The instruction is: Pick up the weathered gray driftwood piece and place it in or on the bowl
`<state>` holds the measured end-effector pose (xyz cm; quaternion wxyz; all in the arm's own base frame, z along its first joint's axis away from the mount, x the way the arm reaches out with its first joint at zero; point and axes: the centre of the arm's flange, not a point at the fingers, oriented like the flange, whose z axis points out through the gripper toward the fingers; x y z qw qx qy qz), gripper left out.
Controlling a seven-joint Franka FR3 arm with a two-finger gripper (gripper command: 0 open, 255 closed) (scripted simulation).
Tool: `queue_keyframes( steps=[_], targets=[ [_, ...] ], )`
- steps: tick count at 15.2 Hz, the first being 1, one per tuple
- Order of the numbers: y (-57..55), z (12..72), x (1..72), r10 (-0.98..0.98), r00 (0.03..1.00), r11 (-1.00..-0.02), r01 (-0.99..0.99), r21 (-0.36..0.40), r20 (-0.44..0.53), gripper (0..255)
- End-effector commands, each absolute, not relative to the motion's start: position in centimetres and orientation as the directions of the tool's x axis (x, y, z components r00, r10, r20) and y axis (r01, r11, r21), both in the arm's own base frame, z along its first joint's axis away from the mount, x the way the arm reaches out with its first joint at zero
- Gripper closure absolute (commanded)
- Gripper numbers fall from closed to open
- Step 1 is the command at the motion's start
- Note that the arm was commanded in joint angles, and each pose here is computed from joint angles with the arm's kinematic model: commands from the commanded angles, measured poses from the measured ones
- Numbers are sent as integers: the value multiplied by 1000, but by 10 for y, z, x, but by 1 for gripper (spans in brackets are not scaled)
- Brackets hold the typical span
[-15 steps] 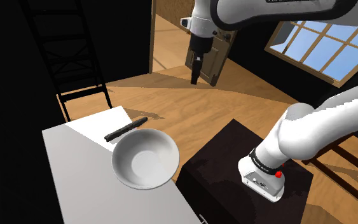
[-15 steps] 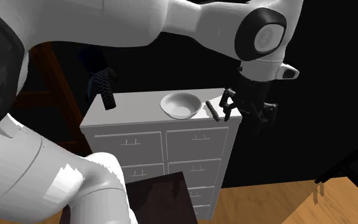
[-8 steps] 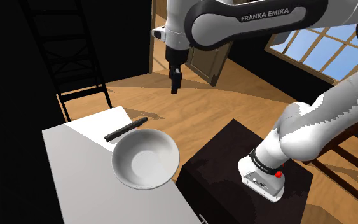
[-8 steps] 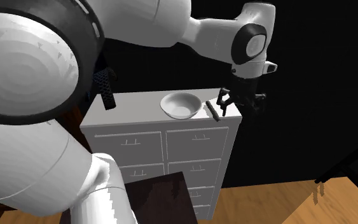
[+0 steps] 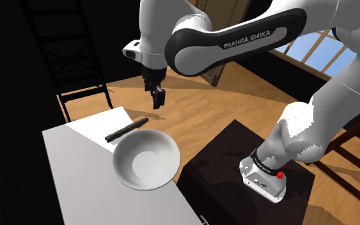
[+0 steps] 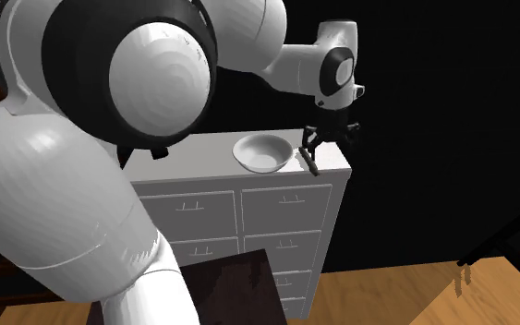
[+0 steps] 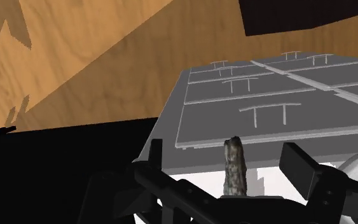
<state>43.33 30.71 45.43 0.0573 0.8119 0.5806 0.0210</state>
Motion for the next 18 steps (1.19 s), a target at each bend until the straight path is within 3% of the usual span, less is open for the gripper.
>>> queue_keyframes(
  steps=[1, 7, 18],
  targets=[
    [336, 443, 433, 969, 244, -238, 962, 134, -32, 0],
    [405, 413, 412, 999, 2, 6, 984, 181, -42, 0],
    [406, 373, 418, 999, -9, 17, 983, 183, -43, 0]
  ],
)
